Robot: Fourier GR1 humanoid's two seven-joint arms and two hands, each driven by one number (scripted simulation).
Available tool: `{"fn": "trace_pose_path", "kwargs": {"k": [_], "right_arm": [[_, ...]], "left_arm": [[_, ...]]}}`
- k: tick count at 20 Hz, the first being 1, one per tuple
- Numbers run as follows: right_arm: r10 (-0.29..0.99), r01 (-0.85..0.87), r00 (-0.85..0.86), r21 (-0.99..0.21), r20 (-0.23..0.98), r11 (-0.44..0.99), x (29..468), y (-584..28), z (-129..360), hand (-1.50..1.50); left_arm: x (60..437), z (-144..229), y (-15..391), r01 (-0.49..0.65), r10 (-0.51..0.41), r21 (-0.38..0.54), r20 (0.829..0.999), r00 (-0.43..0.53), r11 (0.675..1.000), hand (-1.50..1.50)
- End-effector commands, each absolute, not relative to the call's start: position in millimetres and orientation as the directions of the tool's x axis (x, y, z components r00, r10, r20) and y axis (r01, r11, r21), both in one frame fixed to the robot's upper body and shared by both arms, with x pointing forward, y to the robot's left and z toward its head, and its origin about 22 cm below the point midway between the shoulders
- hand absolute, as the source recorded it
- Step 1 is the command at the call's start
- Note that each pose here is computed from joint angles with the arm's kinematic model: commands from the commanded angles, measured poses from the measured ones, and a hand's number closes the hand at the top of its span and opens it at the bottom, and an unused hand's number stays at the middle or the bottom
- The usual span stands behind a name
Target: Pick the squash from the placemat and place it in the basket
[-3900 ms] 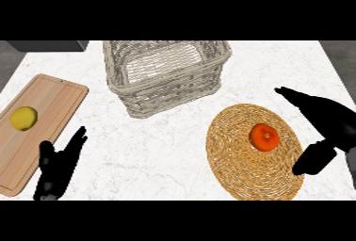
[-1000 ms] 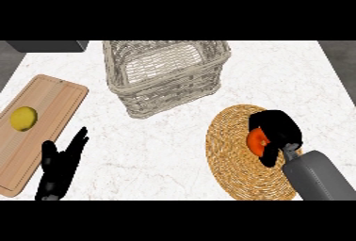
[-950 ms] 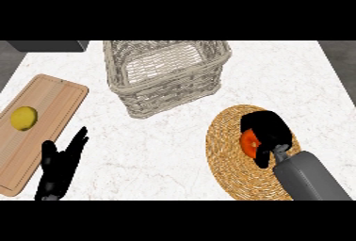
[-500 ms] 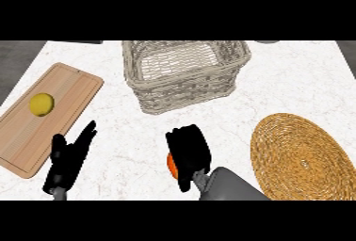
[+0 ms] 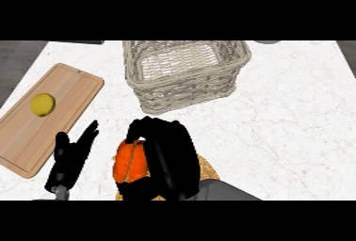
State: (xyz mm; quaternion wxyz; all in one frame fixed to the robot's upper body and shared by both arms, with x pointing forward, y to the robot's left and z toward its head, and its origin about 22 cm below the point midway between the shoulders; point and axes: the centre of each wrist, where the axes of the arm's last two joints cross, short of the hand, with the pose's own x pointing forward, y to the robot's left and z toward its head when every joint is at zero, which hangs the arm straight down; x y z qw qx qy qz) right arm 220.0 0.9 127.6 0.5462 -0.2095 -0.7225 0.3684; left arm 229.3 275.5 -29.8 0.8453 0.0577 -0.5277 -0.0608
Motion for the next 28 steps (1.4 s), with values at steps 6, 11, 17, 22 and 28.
{"fn": "trace_pose_path", "kwargs": {"k": [6,11,17,22,28], "right_arm": [[0.601,0.088,-0.287,-0.604,0.746,0.792,231,37,225,1.5],[0.587,0.155,-0.253,-0.567,0.769,0.809,256,48,275,1.5],[0.608,0.181,-0.176,-0.581,0.774,0.793,290,60,300,1.5],[0.628,0.203,-0.156,-0.597,0.763,0.776,321,62,308,1.5],[0.666,0.191,-0.132,-0.64,0.734,0.744,368,48,286,1.5]], "left_arm": [[221,-46,286,0.016,-0.141,0.155,0.841,0.523,0.988,0.0],[219,-47,279,-0.001,-0.127,0.15,0.838,0.531,0.989,0.0],[213,-41,282,-0.001,-0.121,0.142,0.844,0.523,0.99,0.0],[208,-44,288,-0.011,-0.11,0.137,0.84,0.531,0.991,0.0],[199,-52,293,-0.017,-0.108,0.137,0.843,0.527,0.99,0.0]]}}
